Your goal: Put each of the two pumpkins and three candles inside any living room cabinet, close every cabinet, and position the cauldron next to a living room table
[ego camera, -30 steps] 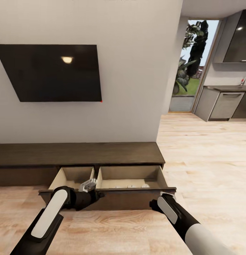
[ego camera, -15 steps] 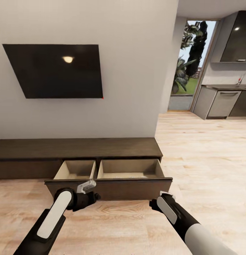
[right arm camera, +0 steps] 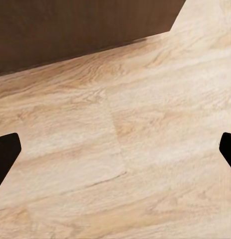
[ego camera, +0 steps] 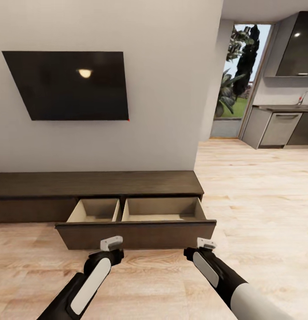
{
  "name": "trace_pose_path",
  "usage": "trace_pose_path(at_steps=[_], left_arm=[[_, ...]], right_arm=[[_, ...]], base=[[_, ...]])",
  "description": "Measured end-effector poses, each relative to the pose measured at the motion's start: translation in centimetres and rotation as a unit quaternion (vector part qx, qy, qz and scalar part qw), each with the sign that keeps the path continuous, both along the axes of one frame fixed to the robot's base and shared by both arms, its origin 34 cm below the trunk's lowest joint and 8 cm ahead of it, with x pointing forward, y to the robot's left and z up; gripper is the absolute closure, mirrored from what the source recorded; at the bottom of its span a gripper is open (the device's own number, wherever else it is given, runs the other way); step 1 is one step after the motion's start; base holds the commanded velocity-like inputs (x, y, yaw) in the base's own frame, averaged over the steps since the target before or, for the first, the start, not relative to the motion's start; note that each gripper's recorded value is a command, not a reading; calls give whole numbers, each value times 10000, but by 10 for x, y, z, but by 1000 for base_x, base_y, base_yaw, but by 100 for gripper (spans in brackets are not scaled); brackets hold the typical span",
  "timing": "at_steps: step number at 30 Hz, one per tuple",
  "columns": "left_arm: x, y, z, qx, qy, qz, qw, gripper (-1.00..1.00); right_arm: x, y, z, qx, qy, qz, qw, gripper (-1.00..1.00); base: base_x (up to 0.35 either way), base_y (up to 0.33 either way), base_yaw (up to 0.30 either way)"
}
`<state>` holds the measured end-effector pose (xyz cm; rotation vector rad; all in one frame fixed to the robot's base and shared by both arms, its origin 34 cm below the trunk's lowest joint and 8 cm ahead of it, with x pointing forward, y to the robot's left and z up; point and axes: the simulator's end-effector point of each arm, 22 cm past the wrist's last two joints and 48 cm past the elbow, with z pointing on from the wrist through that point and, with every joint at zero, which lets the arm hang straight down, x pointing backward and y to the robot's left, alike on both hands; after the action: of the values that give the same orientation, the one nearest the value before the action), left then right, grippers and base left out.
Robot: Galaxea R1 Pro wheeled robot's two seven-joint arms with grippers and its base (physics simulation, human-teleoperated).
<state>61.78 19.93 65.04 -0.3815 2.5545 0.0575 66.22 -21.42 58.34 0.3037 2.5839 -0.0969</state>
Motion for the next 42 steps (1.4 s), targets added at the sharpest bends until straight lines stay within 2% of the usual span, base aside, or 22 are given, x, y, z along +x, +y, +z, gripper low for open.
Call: trace_pose_path(at_steps=[3, 7, 9, 12, 15, 17, 21, 26, 28, 33, 35, 42], left_arm=[[-4, -3, -20, 170, -183, 110, 9996, -100], [-8, -12, -33, 285, -293, -14, 9992, -100], [-6, -13, -36, 374, -455, -12, 9983, -100], [0, -10, -45, 558, -884, -10, 9945, -100], [-1, -13, -58, 616, -998, -148, 9930, -100], [-3, -15, -68, 618, -1050, -255, 9922, -100], [-4, -17, -77, 623, -1090, -311, 9916, -100], [0, -19, -80, 758, -1285, -429, 9879, -100], [2, -19, -81, 840, -1370, -486, 9858, -100], [11, -21, -76, 950, -1733, -545, 9788, -100], [12, -27, -76, 926, -1875, -553, 9763, -100], [11, -34, -86, 902, -1987, -576, 9742, -100]], right_arm=[[6, 2, -1, -8, -281, -49, 9996, -100], [10, 4, -6, -50, -587, -62, 9982, -100], [13, 9, -6, -97, -786, -1, 9969, -100], [20, 13, -4, -117, -1147, 2, 9933, -100], [24, 14, -4, -102, -1349, -45, 9908, -100], [32, 16, 1, -77, -1689, -62, 9856, -100], [33, 15, -4, -122, -2109, -25, 9774, -100], [16, -11, -40, -434, -2047, 49, 9779, -100], [13, -14, -48, -470, -2059, 51, 9774, -100], [11, -15, -58, -477, -2149, 17, 9755, -100], [12, -16, -59, -472, -2218, -6, 9739, -100], [17, -7, -65, -263, -2505, 89, 9677, -100]], base=[[0, 0, 0], [0, 0, 0], [0, 0, 0], [0, 0, 0], [0, 0, 0], [0, 0, 0], [0, 0, 0], [0, 0, 0], [0, 0, 0], [0, 0, 0], [0, 0, 0], [0, 0, 0]])
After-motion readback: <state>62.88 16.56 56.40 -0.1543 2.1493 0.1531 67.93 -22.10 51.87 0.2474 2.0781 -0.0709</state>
